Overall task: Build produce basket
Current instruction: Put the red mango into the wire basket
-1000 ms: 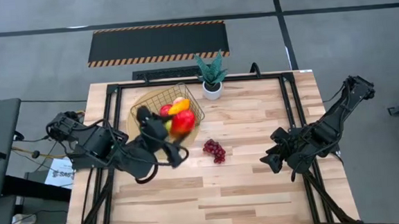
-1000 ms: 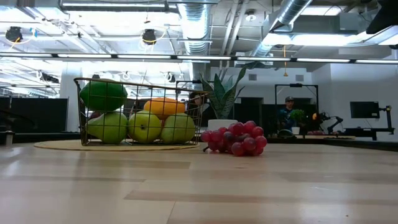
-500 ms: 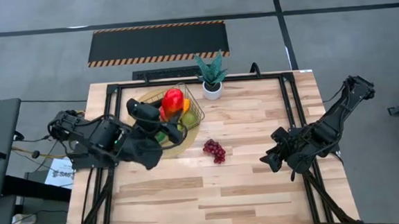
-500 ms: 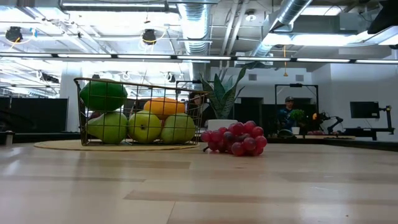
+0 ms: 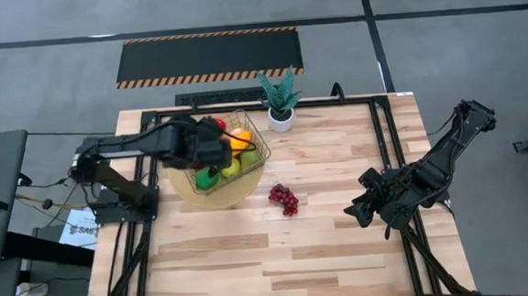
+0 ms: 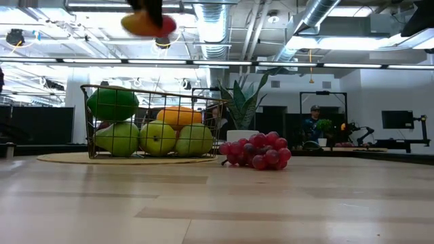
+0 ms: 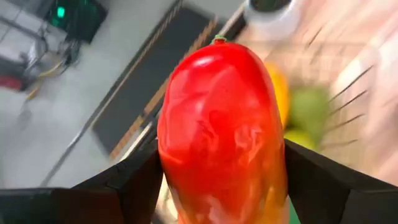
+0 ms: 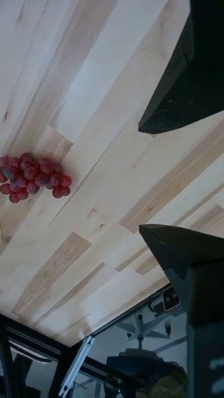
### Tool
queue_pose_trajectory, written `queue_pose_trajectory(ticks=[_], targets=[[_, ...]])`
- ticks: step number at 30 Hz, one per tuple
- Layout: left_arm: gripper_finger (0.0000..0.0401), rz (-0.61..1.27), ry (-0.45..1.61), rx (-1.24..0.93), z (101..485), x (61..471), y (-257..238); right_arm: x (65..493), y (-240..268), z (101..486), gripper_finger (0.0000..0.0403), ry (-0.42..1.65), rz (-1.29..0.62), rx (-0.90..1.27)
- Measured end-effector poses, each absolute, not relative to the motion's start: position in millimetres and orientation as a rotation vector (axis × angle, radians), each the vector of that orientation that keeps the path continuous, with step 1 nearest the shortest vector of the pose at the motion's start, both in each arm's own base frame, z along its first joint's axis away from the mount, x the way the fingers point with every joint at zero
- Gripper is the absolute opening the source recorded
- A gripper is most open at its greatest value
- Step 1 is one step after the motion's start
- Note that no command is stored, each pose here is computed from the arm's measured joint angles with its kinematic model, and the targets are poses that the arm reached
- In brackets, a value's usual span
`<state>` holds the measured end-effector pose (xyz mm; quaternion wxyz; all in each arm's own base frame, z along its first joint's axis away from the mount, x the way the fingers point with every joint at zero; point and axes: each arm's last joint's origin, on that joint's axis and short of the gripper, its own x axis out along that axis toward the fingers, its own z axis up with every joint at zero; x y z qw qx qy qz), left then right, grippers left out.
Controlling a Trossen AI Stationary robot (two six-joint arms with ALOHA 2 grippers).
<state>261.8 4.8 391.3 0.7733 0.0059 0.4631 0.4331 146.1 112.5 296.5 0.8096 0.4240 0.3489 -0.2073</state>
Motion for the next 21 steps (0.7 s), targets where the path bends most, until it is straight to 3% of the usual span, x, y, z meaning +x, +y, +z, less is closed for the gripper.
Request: queue_pose_trajectory(ticks=[9,13,21], targets=[[0.0287,0.742,1.321,0.056,331,266,56,146,112,297,0.0273,0.745,-0.444,0.91],[0.0288,0.655,1.36,0.042,310,267,74,146,112,297,0.0273,0.744,-0.45,0.92],[0.0288,0.662,1.368,-0.04,277,260,109,146,112,297,0.0273,0.743,-0.45,0.921]])
